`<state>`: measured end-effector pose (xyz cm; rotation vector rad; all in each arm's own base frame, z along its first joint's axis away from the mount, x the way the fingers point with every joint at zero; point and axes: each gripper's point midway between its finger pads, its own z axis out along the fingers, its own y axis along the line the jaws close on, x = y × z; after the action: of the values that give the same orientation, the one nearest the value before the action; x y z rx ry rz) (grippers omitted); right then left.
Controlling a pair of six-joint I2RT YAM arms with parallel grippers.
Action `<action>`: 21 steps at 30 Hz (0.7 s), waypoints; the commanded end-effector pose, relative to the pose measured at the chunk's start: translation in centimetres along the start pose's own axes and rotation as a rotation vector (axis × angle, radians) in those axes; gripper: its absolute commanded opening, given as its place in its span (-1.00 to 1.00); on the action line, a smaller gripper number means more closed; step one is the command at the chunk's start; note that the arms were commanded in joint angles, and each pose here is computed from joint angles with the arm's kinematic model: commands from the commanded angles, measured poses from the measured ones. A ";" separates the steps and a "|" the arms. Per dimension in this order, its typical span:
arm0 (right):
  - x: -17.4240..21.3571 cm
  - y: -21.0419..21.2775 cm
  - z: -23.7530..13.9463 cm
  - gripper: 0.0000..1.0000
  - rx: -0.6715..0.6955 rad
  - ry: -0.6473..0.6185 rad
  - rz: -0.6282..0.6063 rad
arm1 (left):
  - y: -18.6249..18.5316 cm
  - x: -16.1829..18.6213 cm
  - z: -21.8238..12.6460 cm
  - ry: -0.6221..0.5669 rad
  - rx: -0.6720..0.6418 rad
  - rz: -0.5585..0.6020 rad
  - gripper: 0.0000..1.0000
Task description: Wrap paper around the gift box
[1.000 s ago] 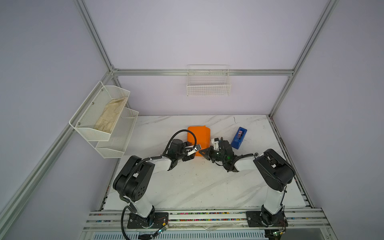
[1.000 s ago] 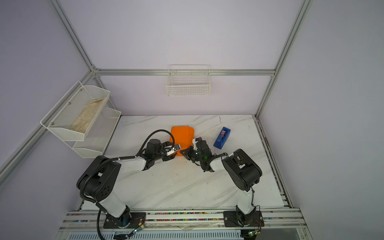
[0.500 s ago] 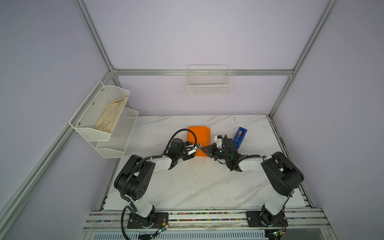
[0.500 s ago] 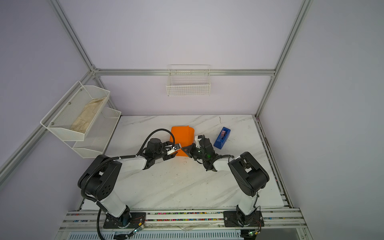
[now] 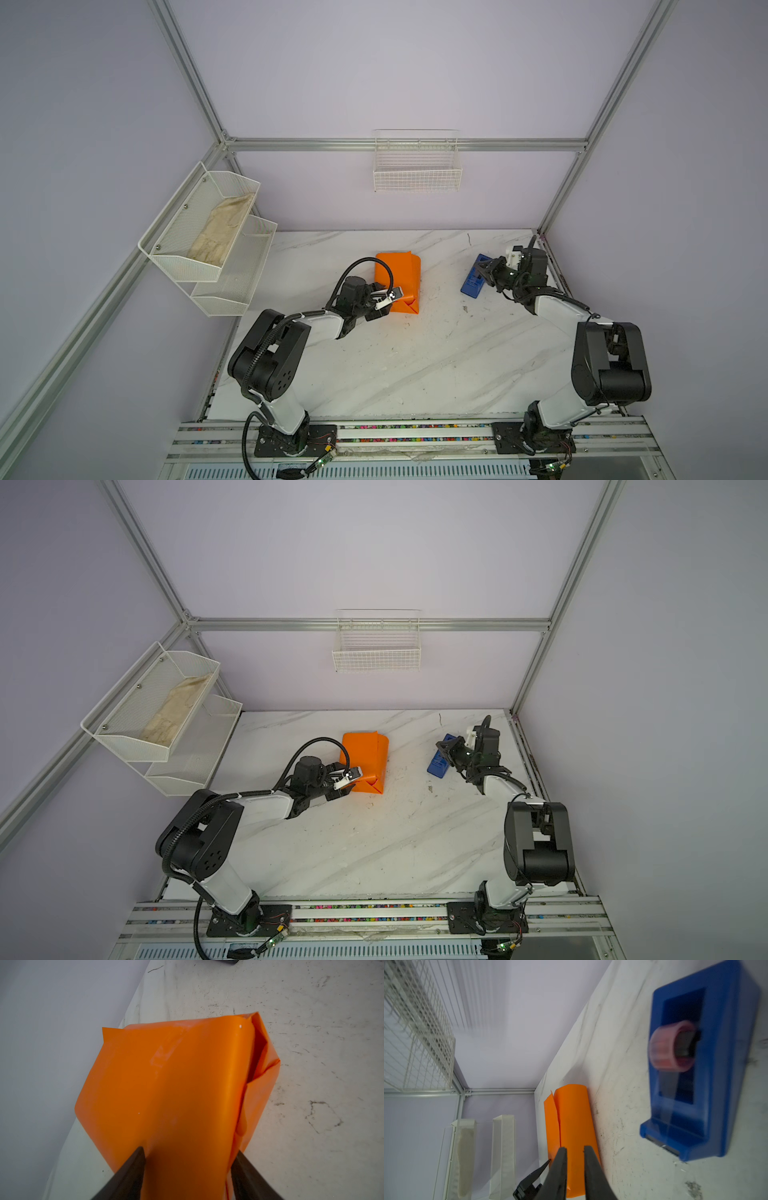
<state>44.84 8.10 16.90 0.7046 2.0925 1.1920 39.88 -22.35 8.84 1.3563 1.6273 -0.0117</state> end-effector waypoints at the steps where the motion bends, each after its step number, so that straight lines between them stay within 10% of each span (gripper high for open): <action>1: 0.2 -2.6 0.3 -0.54 0.042 0.097 0.017 | 0.4 -0.7 0.6 -0.006 0.034 -0.018 0.26; 21: 1.4 -6.4 5.1 -0.59 -0.041 0.247 0.162 | 0.1 -0.6 0.5 0.000 0.051 -0.009 0.26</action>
<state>46.49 8.30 8.37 0.7722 2.2708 1.3910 39.81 -22.45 8.82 1.3659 1.6303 -0.0206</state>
